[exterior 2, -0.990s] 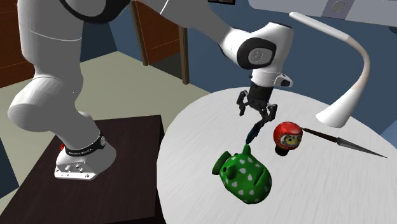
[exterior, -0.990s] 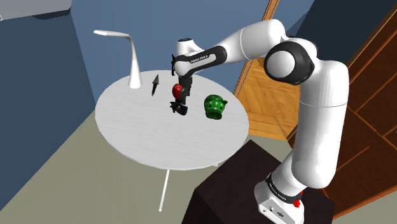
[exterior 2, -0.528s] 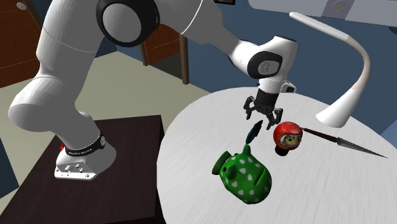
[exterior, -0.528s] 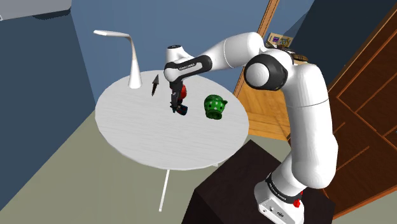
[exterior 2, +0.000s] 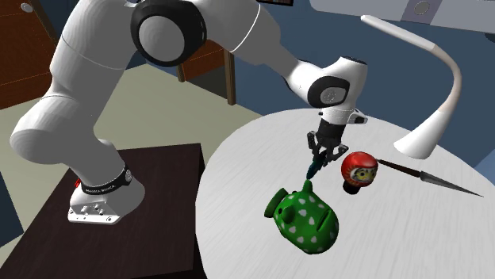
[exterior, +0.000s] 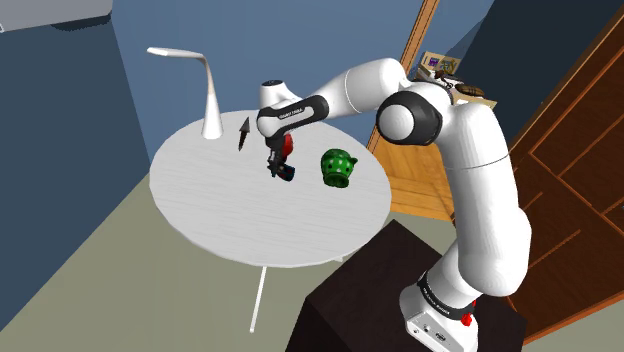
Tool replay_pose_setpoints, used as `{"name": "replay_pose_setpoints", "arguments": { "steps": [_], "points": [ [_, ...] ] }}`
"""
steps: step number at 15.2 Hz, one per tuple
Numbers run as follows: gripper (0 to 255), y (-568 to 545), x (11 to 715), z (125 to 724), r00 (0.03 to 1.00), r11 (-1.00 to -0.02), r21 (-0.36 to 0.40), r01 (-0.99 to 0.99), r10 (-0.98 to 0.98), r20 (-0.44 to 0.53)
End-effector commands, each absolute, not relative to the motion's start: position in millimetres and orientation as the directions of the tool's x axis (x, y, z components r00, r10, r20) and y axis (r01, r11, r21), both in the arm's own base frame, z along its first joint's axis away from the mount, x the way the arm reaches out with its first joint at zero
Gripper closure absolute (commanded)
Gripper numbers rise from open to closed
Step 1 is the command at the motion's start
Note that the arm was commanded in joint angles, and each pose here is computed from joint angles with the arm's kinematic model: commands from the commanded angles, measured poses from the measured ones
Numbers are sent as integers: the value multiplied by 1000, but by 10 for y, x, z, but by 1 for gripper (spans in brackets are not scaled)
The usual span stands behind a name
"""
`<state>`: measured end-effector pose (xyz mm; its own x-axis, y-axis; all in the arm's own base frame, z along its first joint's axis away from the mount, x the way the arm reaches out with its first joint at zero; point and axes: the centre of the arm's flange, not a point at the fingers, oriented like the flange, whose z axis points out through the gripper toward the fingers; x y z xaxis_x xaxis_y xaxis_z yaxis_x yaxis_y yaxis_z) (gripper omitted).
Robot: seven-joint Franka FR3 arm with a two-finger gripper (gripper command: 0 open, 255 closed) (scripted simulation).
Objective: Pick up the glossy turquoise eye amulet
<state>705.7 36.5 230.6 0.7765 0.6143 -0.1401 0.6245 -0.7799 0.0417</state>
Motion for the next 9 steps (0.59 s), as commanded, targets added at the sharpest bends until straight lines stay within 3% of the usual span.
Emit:
{"name": "replay_pose_setpoints", "arguments": {
  "steps": [1,9],
  "points": [
    [255,341,7049,2267,777,-781,40,623,613,-144],
    [255,366,7031,2347,777,-781,40,623,613,-144]
  ]
}}
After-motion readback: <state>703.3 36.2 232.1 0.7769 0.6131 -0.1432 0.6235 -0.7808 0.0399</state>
